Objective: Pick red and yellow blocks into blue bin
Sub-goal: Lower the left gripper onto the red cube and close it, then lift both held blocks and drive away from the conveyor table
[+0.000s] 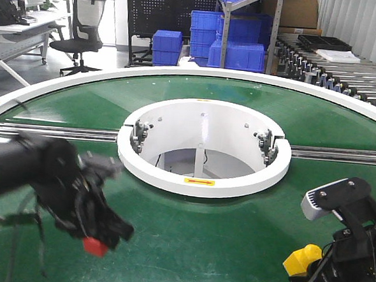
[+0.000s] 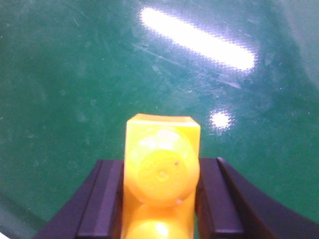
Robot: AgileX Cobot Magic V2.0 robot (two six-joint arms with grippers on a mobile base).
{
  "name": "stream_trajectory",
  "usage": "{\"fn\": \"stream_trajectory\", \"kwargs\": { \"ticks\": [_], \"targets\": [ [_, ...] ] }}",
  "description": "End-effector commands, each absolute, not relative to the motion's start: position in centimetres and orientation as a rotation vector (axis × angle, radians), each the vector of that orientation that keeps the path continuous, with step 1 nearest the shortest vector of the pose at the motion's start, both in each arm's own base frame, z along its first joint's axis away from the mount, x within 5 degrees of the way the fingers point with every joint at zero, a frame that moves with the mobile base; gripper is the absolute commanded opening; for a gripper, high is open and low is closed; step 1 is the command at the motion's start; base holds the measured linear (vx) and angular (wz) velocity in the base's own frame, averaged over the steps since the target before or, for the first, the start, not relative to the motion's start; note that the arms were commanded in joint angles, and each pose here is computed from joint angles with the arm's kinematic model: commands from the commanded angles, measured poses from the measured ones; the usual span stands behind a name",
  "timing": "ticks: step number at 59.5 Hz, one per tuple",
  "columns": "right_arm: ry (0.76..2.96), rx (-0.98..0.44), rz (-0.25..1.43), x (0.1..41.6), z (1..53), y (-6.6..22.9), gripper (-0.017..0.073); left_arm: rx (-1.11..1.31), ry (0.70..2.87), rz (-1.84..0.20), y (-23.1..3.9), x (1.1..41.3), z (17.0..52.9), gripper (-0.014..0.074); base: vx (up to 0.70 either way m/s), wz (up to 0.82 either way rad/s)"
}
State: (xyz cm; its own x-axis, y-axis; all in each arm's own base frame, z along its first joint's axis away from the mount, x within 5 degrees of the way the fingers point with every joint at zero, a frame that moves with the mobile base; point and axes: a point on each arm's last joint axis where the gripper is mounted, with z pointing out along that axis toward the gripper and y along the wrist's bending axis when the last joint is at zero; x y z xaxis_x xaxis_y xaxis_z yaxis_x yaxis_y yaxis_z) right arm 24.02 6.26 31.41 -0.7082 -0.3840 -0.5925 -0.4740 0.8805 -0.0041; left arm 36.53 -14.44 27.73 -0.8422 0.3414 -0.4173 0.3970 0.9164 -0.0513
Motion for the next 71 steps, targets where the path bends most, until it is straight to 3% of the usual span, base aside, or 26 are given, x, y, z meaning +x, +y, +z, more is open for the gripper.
{"fn": "stream_trajectory", "kwargs": {
  "ticks": [1, 19, 38, 71],
  "targets": [
    [2.349, -0.596, 0.185, 24.1, 33.1, 6.2, 0.0243, 0.517, 2.487, -0.230, -13.7, 33.9, 33.8, 0.0232, 0.00, 0.00],
    [2.349, -0.596, 0.185, 24.1, 33.1, 6.2, 0.0244, 0.482, 2.305, -0.254, -10.5, 25.5, 38.6, 0.0235, 0.00, 0.00],
    [2.349, -0.596, 0.185, 24.1, 33.1, 6.2, 0.0244, 0.467, 2.237, -0.262, -7.8, 18.7, 37.8, 0.0235, 0.00, 0.00],
    [2.349, -0.596, 0.185, 24.1, 33.1, 6.2, 0.0244, 0.466, 2.232, -0.263, -7.2, 17.0, 37.1, 0.0235, 0.00, 0.00]
  ]
}}
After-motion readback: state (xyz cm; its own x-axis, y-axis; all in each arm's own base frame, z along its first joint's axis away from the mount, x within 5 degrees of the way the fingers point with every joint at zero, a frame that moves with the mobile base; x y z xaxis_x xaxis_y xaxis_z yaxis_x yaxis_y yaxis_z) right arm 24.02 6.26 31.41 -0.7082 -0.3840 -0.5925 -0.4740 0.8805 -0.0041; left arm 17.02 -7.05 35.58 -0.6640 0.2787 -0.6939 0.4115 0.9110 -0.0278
